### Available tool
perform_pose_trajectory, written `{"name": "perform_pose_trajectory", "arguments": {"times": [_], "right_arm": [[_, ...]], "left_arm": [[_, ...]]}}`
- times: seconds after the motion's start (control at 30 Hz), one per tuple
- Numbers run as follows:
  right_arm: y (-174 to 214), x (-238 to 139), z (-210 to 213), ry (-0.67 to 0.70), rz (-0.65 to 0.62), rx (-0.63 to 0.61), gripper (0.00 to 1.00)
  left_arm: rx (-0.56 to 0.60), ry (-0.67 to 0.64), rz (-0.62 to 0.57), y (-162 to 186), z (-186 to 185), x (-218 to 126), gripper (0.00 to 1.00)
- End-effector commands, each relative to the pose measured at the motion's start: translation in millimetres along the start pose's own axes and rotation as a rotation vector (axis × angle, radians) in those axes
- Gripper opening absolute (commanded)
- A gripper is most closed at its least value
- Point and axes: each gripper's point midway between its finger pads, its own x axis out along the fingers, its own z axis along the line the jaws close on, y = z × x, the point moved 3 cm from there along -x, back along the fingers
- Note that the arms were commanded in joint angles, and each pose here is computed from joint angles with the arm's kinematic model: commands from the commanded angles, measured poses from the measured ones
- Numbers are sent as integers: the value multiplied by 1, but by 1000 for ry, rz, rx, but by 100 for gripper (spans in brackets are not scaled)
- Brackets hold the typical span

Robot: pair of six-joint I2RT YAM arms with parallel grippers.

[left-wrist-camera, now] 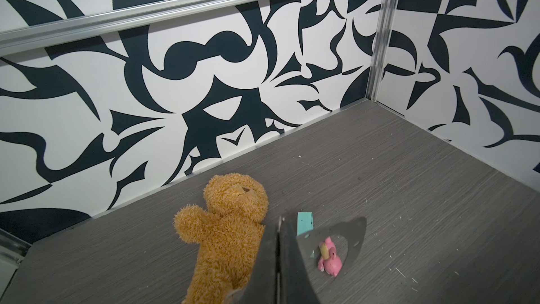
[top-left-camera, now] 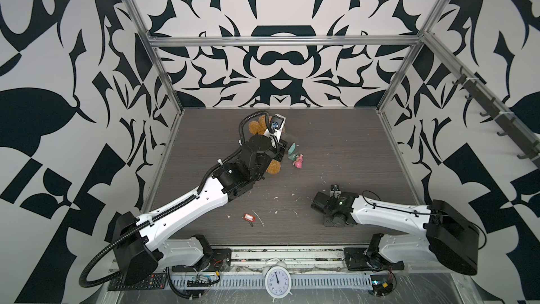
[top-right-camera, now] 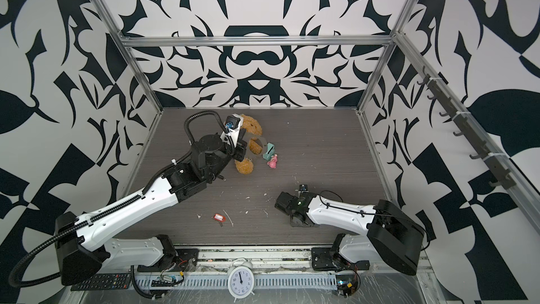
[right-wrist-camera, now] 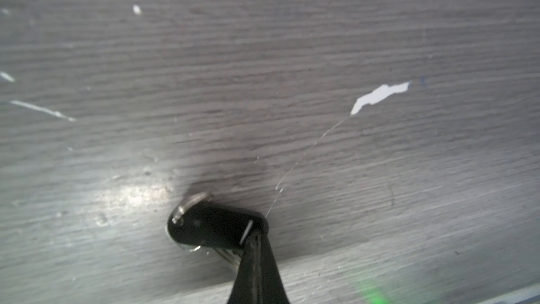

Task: Put the keys on the keyring

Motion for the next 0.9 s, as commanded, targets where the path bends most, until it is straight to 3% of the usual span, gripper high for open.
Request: {"name": "perform_pose_trajectory", "arguments": {"times": [0.0, 0.3, 0.37, 0.4, 0.47, 0.7, 0.87], "right_arm": [[-20, -12, 2, -14, -96, -1, 0], [-45, -39, 5, -121, -256, 102, 6], [-51, -44, 6, -159, -304, 126, 11], [-60, -55, 13, -246, -368, 133, 19], [-63, -58, 15, -278, -396, 151, 21], [-61, -47, 19, -274, -372, 247, 25], [-51, -37, 9, -220, -373, 288, 28]], "left_arm": [[-4, 0, -53, -11, 3, -3, 0], [35, -12, -65, -11, 6, 5, 0], [48, -29, -62, -9, 8, 6, 0], [63, -40, -56, -8, 9, 6, 0], [69, -38, -54, -6, 9, 7, 0], [75, -54, -55, -9, 12, 6, 0], [62, -56, -122, -15, 18, -8, 0]]}}
